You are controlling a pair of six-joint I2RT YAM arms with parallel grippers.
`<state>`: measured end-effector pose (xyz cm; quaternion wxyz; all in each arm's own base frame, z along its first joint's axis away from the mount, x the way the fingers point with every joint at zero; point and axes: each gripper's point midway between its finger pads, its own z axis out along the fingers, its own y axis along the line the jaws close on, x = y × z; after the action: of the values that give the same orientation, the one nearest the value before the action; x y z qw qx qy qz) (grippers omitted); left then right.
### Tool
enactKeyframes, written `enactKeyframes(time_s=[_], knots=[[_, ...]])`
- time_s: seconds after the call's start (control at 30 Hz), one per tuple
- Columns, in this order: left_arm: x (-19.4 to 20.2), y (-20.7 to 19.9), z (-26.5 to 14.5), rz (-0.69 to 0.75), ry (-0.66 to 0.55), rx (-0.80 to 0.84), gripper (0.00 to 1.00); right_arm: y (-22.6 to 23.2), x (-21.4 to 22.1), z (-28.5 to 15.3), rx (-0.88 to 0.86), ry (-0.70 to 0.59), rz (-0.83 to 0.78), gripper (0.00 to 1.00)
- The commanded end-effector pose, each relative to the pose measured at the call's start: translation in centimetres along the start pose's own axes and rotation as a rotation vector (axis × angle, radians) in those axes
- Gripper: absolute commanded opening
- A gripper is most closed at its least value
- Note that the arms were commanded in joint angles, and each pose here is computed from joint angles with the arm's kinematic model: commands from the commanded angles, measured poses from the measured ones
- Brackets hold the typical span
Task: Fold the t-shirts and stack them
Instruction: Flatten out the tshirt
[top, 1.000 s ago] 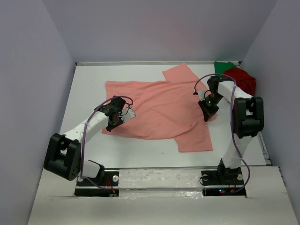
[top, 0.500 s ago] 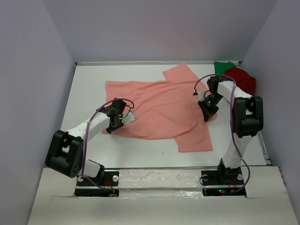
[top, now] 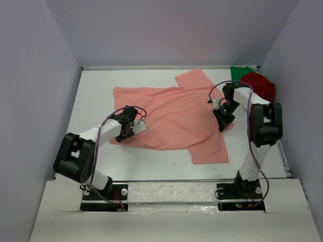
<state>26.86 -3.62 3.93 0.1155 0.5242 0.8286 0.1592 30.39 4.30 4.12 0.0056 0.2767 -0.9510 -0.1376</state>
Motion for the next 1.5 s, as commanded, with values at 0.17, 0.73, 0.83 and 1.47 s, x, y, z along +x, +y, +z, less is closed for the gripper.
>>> enactKeyframes(time_s=[0.17, 0.73, 0.83, 1.47], knots=[[1.5, -0.3, 1.2, 0.044, 0.071, -0.003, 0.36, 0.0, -1.0, -0.2, 0.011, -0.023, -0.010, 0.00], [1.3, 1.0, 1.7, 0.021, 0.070, -0.065, 0.35, 0.1, -1.1, -0.3, 0.006, -0.020, -0.006, 0.00], [1.1, 1.0, 1.7, 0.021, 0.062, -0.064, 0.35, 0.1, -1.0, -0.4, 0.004, -0.020, -0.006, 0.00], [1.6, -1.2, 3.5, 0.053, 0.101, 0.045, 0.33, 0.1, -0.8, -0.3, 0.005, -0.012, -0.010, 0.00]])
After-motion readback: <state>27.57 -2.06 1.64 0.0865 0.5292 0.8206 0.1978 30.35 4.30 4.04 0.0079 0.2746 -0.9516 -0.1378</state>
